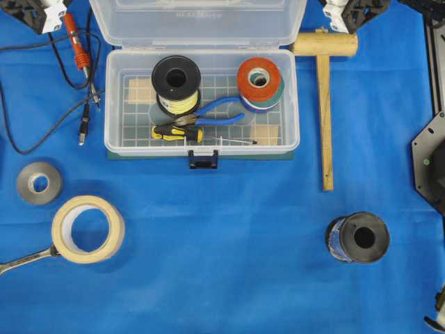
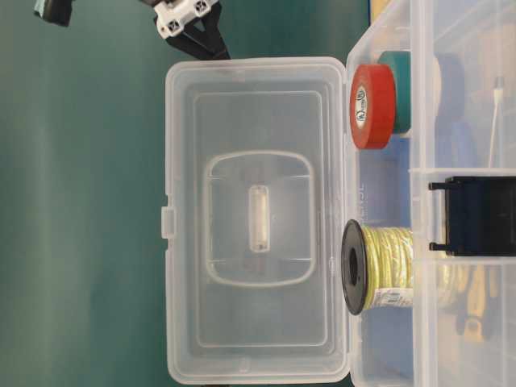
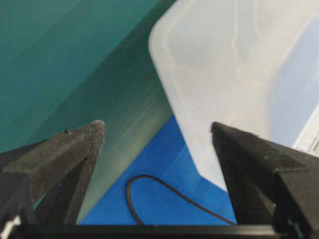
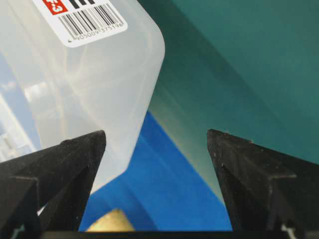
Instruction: Open the tool box with both arms.
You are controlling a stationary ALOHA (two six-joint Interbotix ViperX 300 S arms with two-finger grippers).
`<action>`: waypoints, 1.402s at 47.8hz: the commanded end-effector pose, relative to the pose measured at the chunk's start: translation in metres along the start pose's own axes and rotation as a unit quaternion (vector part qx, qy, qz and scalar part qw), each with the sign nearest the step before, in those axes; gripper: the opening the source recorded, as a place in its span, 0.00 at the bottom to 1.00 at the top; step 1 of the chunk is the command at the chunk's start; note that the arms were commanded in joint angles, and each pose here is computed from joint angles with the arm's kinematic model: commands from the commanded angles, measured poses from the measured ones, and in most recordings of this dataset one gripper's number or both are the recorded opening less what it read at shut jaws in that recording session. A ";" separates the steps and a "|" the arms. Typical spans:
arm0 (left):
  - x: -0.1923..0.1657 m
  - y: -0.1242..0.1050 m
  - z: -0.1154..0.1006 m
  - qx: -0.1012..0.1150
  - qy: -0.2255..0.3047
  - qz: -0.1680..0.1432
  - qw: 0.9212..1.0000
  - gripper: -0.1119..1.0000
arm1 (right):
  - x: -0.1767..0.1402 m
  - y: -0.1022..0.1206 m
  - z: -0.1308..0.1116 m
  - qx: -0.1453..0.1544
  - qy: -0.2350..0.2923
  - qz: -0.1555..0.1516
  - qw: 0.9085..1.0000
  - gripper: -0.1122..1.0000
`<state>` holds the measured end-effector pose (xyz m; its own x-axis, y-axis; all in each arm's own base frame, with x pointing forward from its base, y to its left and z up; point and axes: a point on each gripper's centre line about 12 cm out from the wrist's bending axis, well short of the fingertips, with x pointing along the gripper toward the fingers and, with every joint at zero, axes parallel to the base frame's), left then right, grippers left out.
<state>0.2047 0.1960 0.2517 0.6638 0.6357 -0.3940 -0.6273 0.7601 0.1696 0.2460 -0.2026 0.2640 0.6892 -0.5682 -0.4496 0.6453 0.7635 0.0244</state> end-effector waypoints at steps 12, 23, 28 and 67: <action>-0.040 0.007 0.016 0.000 -0.066 0.019 0.998 0.87 | -0.047 0.000 0.012 0.004 -0.055 0.002 0.998 0.86; -0.072 0.009 0.018 -0.004 -0.088 0.027 0.996 0.87 | -0.068 -0.002 0.007 0.008 -0.055 -0.002 0.998 0.86; -0.090 0.001 0.019 -0.003 -0.089 0.008 0.996 0.87 | -0.080 -0.002 0.004 0.009 -0.048 -0.002 0.999 0.86; -0.126 -0.102 -0.004 0.006 -0.043 -0.257 0.965 0.87 | -0.103 0.092 -0.025 -0.037 0.012 0.188 0.981 0.86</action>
<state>0.1780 0.0490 0.2776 0.8989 0.2418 -0.3653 -0.2630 0.9648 -0.0086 0.2208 -0.0778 0.2865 0.8472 -0.2827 -0.4498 0.3717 0.9203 0.1217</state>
